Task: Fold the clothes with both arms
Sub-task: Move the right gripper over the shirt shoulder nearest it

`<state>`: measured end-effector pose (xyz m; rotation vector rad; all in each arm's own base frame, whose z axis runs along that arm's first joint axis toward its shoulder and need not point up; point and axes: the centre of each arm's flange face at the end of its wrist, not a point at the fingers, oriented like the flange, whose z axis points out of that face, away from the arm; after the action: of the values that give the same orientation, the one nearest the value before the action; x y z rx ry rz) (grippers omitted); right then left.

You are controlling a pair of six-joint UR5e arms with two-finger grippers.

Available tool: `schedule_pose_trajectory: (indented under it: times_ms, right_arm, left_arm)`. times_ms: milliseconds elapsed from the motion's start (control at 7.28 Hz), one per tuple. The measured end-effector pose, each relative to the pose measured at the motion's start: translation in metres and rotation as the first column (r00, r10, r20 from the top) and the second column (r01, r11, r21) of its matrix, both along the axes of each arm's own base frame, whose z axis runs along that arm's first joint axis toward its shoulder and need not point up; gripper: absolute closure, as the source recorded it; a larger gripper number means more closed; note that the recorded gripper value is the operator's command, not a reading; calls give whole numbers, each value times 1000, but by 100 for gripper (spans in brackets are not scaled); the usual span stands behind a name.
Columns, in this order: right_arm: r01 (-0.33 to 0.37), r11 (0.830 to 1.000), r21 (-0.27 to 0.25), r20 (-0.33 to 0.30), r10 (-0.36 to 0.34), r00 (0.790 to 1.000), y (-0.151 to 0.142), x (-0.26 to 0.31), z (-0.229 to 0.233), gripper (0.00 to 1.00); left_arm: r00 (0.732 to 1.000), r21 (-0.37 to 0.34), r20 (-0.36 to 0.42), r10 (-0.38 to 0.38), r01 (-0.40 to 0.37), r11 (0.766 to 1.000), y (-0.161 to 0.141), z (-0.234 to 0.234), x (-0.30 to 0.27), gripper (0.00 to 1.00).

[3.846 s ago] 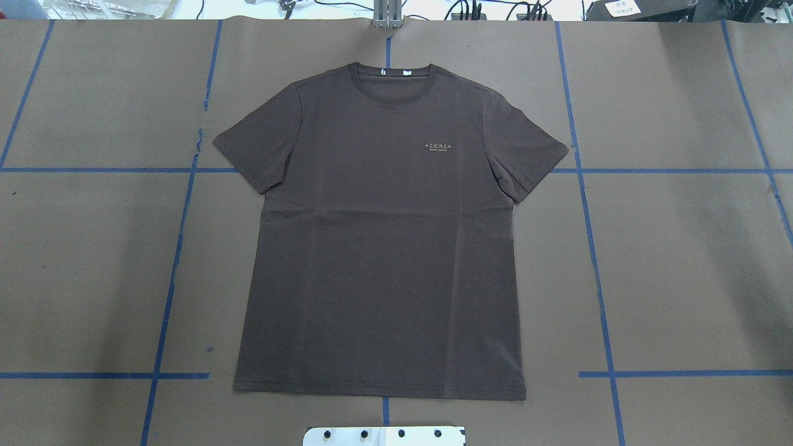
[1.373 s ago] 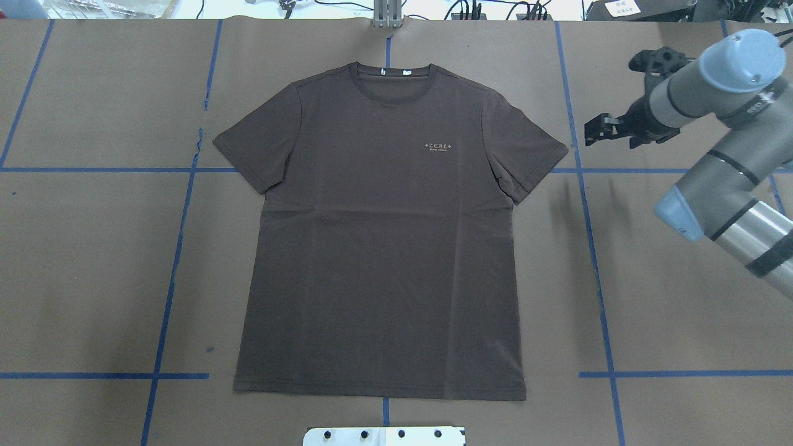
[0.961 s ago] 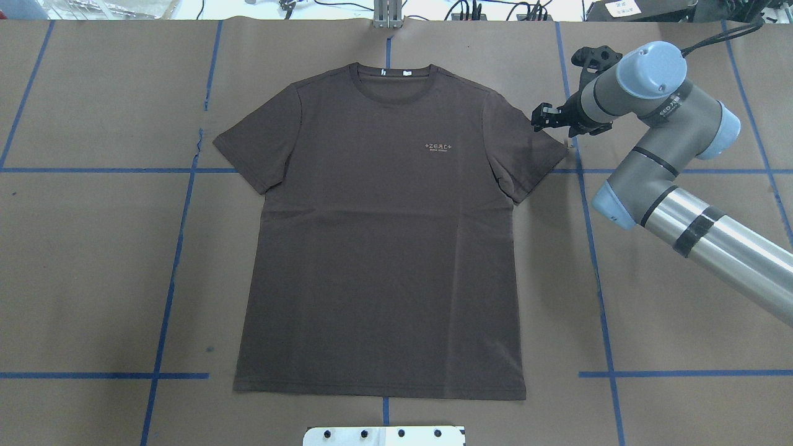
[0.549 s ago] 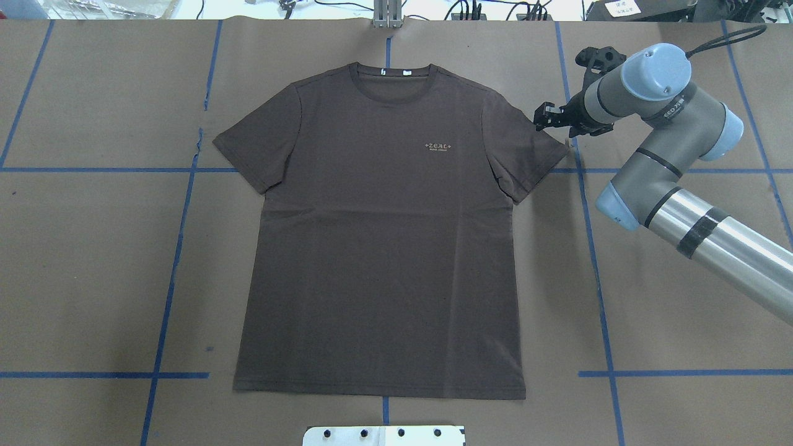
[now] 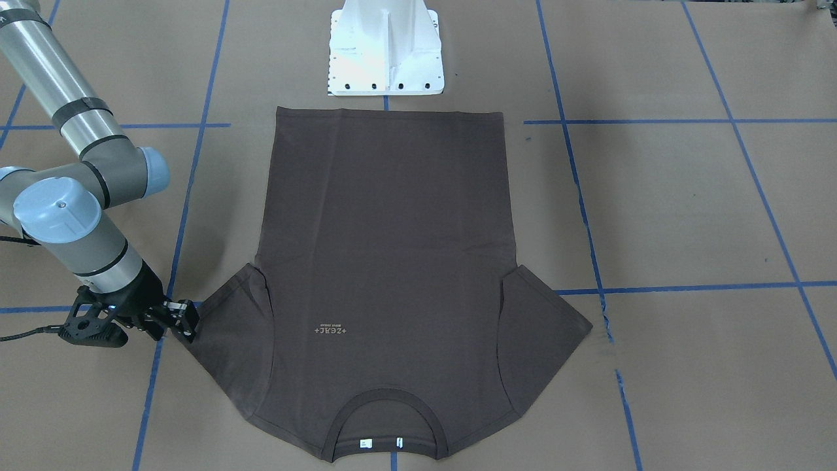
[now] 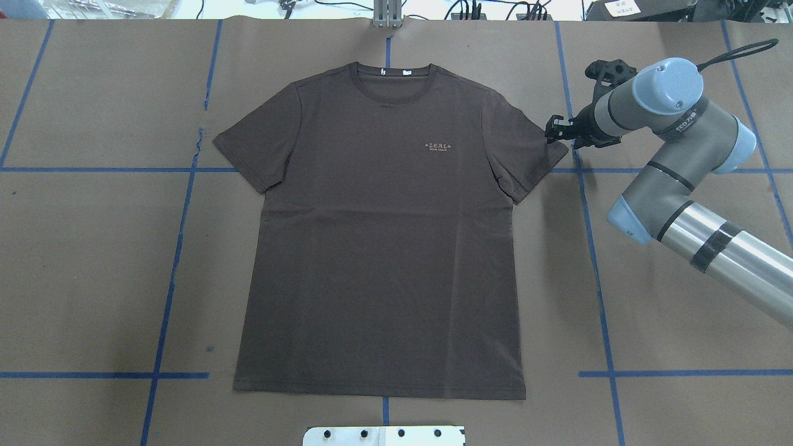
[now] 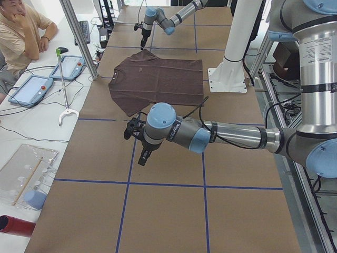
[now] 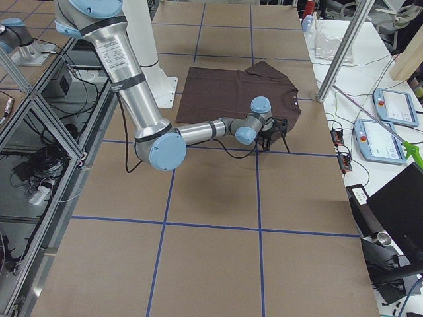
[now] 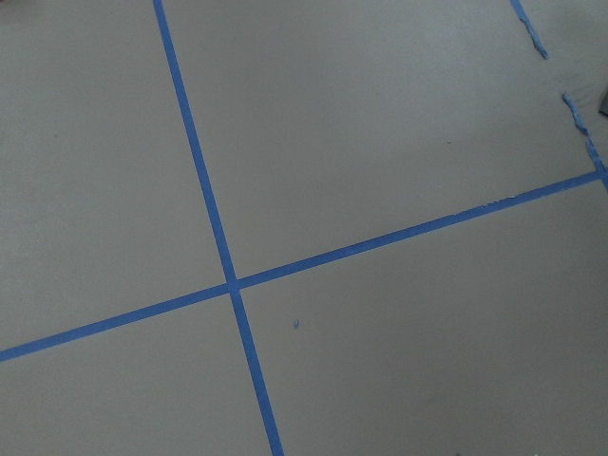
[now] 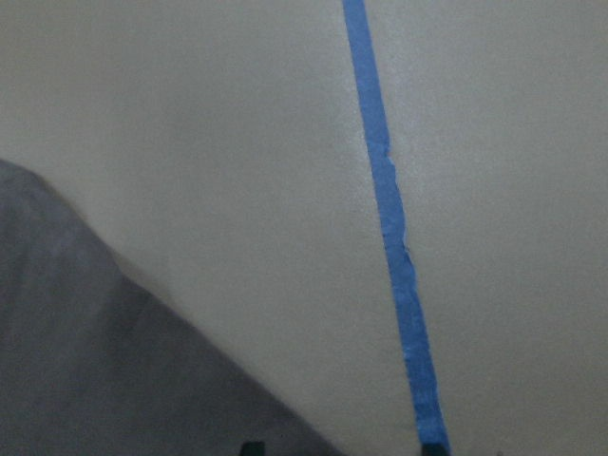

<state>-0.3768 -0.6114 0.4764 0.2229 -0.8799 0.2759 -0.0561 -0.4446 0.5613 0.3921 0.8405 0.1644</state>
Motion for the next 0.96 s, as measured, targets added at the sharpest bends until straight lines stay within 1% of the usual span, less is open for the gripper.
schedule_pose_trajectory:
  times_ms: [137,275,412,687,961]
  right_arm:
    - [1,1000,-2,0,-1,1000,1,-1,1,74]
    - [2,1000,-4,-1,-2,1000,2,-1,3,94]
    - [2,1000,-7,-3,-2,1000,3,-1,4,100]
    - [2,1000,-11,-2,-2,1000,4,-2,5,100]
    - [-17,999,-34,27,18,999,4,-9,-10,100]
  left_arm:
    - [1000,-2,-1,-2,2,1000,0,0,0,0]
    - [1000,-2,-1,-3,3,1000,0,0,0,0]
    - [1000,-3,-2,-3,3,1000,0,0,0,0]
    - [1000,-1,-2,-4,4,1000,0,-2,0,0]
    - [1000,1,-4,-8,8,1000,0,-6,0,0]
